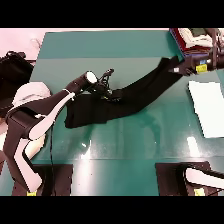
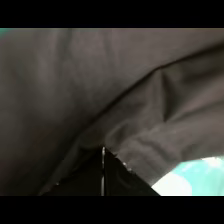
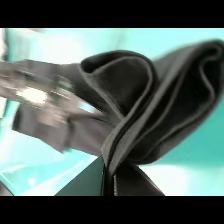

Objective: Fold the shirts.

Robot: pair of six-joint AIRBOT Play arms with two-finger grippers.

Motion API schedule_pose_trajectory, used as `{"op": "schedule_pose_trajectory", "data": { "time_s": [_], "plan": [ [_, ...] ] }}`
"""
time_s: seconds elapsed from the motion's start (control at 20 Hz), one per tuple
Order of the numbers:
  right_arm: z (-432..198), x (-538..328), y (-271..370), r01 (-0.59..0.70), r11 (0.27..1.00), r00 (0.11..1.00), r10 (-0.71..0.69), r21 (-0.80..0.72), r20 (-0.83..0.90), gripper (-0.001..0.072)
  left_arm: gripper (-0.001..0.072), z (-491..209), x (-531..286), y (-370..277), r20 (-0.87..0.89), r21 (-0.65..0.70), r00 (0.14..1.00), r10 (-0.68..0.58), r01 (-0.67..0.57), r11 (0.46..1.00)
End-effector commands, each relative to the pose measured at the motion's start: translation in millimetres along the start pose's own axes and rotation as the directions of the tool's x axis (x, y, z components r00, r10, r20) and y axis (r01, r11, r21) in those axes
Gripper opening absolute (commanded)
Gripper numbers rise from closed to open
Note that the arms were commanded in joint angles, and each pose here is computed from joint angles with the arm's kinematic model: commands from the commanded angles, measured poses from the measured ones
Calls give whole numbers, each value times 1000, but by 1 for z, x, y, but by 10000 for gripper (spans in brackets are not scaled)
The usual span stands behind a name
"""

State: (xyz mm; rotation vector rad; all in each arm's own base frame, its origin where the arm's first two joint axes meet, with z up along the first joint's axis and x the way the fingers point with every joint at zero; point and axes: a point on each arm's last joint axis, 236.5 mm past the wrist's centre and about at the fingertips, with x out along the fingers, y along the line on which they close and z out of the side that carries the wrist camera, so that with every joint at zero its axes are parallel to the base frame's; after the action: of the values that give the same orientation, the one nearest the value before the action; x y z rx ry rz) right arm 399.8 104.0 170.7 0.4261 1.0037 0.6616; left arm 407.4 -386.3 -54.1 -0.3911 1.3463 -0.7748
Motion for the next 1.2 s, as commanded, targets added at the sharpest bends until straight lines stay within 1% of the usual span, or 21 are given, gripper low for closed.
{"op": "schedule_pose_trajectory", "data": {
  "time_s": [0.0, 0.2, 0.35, 0.45, 0.55, 0.7, 0.75, 0.8, 0.85, 0.9, 1.0, 1.1, 1.15],
  "plan": [
    [14, 1, 73, -65, 989, 997, 69, -132, 24, 19, 22, 1, 9, 1, -2, -3, 1000, 12, -12, 1000],
    [17, 21, 132, -141, 968, 988, 152, -209, 38, 19, 22, 3, 5, 3, 3, 1, 1000, 15, -15, 1000],
    [15, 43, 167, -184, 950, 978, 202, -252, 45, 19, 22, 21, -37, 7, 21, 19, 1000, 22, -22, 1000],
    [6, 65, 200, -253, 929, 963, 268, -269, 22, 19, 22, 49, -97, 14, 103, 50, 993, 60, -65, 997],
    [-11, 97, 241, -361, 895, 930, 367, -263, -27, 19, 22, 78, -175, 19, 236, 71, 966, 104, -124, 990],
    [-44, 162, 296, -469, 840, 881, 467, -272, -76, 20, 23, 98, -299, 23, 434, 74, 881, 188, -242, 967],
    [-55, 187, 311, -491, 829, 868, 491, -269, -70, 32, 23, 97, -332, 25, 488, 63, 844, 221, -287, 956],
    [-64, 209, 320, -498, 817, 862, 503, -289, -63, 182, 23, 95, -363, 27, 534, 49, 806, 255, -331, 943],
    [-75, 228, 327, -511, 813, 856, 511, -279, -81, 324, 23, 92, -386, 27, 567, 36, 776, 277, -359, 933],
    [-85, 239, 330, -528, 804, 849, 514, -276, -125, 326, 23, 89, -405, 27, 595, 24, 749, 292, -380, 925],
    [-96, 240, 321, -552, 789, 833, 510, -271, -214, 325, 23, 83, -424, 22, 623, 17, 723, 299, -394, 919],
    [-90, 240, 273, -477, 836, 871, 409, -271, -271, 323, 23, 81, -426, 18, 623, 26, 725, 294, -395, 918],
    [-86, 239, 237, -406, 873, 897, 326, -269, -297, 323, 23, 80, -421, 15, 616, 35, 734, 287, -389, 920]
  ]
}}
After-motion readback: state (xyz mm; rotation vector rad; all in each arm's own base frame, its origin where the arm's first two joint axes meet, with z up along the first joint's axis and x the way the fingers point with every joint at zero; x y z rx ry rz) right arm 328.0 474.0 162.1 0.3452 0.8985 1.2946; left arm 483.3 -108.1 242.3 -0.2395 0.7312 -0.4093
